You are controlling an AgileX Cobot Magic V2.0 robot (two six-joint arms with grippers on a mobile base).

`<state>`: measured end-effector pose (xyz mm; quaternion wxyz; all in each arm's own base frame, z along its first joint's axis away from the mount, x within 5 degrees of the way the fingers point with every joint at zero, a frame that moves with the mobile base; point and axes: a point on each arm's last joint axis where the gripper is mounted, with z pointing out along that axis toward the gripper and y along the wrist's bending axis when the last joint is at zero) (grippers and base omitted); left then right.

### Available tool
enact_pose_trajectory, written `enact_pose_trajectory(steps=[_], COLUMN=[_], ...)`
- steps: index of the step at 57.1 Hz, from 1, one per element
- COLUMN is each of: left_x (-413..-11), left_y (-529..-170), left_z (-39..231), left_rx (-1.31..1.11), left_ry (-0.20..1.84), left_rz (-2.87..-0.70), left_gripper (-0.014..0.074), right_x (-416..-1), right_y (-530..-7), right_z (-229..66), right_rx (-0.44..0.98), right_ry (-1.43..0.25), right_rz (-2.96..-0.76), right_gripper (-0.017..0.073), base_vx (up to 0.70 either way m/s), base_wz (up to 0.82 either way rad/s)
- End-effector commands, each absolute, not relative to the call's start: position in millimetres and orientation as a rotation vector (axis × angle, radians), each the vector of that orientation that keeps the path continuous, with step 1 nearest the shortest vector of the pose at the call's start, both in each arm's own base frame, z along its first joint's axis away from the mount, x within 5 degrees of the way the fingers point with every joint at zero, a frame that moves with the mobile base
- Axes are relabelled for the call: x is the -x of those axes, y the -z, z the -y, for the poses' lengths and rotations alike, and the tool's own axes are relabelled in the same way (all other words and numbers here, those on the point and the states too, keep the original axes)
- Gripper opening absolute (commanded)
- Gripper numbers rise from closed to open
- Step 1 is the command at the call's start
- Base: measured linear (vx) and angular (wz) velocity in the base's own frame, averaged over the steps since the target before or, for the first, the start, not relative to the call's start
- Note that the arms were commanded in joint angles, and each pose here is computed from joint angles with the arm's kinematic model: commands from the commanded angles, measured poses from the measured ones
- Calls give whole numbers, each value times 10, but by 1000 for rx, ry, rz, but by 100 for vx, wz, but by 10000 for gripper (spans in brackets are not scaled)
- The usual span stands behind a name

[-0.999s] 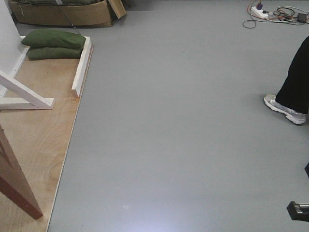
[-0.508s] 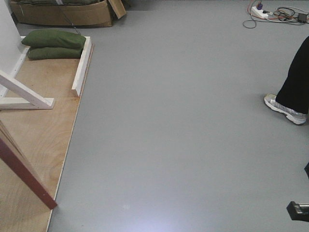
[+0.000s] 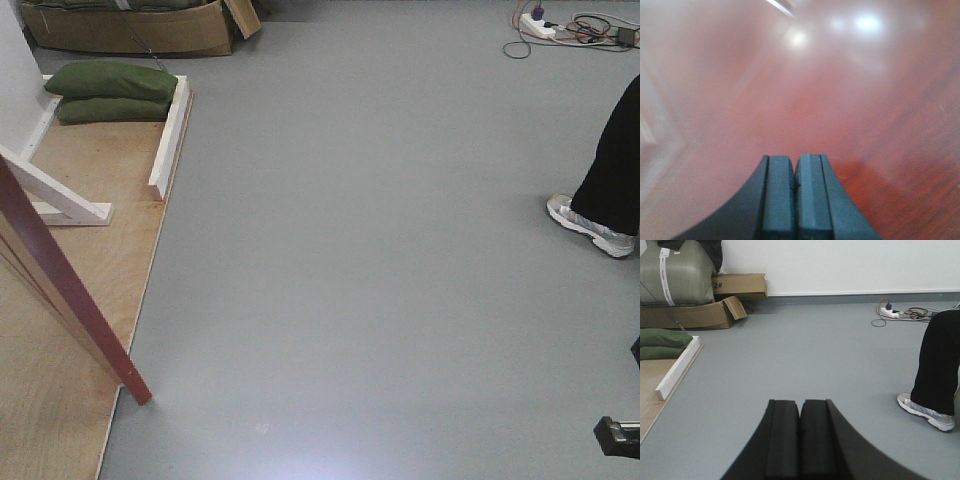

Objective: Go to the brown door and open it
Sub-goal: 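Push the brown door away from the robot with the left gripper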

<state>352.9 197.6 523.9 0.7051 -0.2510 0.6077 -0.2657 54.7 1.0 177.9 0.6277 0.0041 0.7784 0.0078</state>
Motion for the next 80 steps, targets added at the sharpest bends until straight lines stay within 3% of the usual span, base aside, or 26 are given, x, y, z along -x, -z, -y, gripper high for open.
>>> enact_pose_trajectory(steps=[1, 39, 64, 80], left_x=[-3334, -3366, -3990, -4088], left_y=[-5543, -5541, -5199, -5140], left_z=[-1843, -1794, -1203, -1065], left_rx=[519, 508, 433, 419], left_ry=[596, 605, 788, 821], left_rz=[-1249, -1254, -1380, -1400], left_gripper=[-3, -3, -3, -3], right_x=[-554, -554, -554, -554], right_y=[-1839, -1839, -1839, -1839], right_z=[-3, -3, -3, -3], right_rx=[-12, -12, -12, -12], right_ry=[-6, -6, -6, -6], right_rz=[-1697, -1697, -1697, -1697], right_gripper=[0, 0, 0, 0], base_vx=[0, 0, 0, 0], base_wz=[0, 0, 0, 0])
